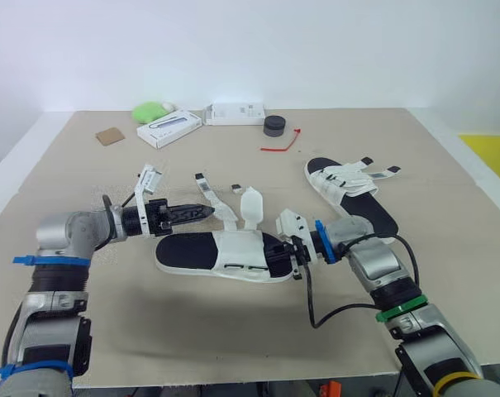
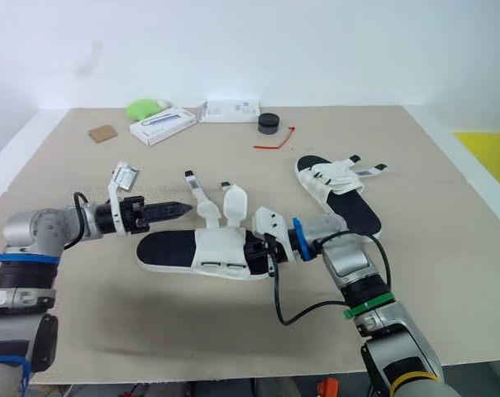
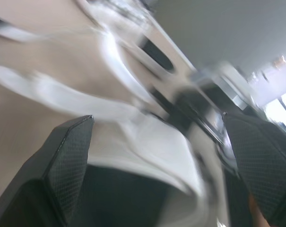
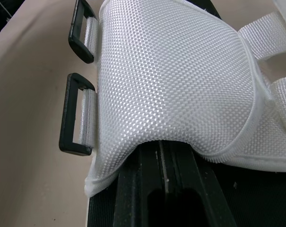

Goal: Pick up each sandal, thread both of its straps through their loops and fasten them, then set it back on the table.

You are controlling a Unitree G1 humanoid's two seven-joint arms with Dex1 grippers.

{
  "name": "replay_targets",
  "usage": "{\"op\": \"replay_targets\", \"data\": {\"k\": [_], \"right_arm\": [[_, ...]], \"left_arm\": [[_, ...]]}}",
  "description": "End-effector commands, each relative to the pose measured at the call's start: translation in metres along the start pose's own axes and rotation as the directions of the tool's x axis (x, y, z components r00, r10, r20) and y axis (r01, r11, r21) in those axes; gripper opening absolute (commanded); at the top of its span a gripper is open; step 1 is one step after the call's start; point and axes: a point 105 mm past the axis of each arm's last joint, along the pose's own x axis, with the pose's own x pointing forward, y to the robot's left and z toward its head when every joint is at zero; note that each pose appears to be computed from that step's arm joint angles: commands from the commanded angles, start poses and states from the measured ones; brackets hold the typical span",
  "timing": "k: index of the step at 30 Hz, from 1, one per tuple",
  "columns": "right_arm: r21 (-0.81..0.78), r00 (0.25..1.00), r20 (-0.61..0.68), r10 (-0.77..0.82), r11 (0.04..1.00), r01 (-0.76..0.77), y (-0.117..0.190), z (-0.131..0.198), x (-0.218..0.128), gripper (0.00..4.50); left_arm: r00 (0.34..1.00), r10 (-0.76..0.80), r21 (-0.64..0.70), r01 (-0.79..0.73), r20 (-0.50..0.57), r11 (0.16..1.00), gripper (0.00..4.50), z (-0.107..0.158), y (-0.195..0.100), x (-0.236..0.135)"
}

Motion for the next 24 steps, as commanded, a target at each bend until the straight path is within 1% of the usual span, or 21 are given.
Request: {"op": "replay_targets", "data": {"k": [1, 3, 5, 8, 12, 18, 24], "right_arm": [[0.116, 0.98, -0.145, 0.133, 0.986, -0.117, 0.03, -0.045, 0.026, 0.0], [0.112, 0.981, -0.142, 0.133, 0.987, -0.117, 0.03, -0.044, 0.026, 0.0], [0.109, 0.981, -0.141, 0.133, 0.987, -0.118, 0.03, -0.043, 0.026, 0.0], [0.106, 0.981, -0.139, 0.134, 0.987, -0.12, 0.031, -0.042, 0.026, 0.0], [0.098, 0.98, -0.136, 0.144, 0.986, -0.131, 0.033, -0.039, 0.028, 0.0], [0.092, 0.98, -0.133, 0.146, 0.987, -0.134, 0.034, -0.037, 0.028, 0.0], [0.092, 0.981, -0.13, 0.145, 0.987, -0.134, 0.035, -0.035, 0.028, 0.0]], "left_arm": [[0.995, 0.091, -0.152, -0.085, 0.03, 0.985, 4.49, 0.002, 0.019, 0.007], [0.985, 0.171, -0.232, -0.161, 0.023, 0.959, 4.49, -0.004, 0.036, 0.012], [0.976, 0.215, -0.3, -0.196, 0.029, 0.934, 4.49, -0.005, 0.045, 0.015], [0.969, 0.241, -0.353, -0.208, 0.054, 0.912, 4.49, -0.002, 0.052, 0.019], [0.959, 0.266, -0.406, -0.205, 0.098, 0.891, 4.49, 0.004, 0.056, 0.035], [0.931, 0.341, -0.437, -0.254, 0.132, 0.863, 4.49, 0.006, 0.068, 0.05], [0.903, 0.382, -0.438, -0.267, 0.198, 0.858, 4.49, 0.02, 0.072, 0.064]]}}
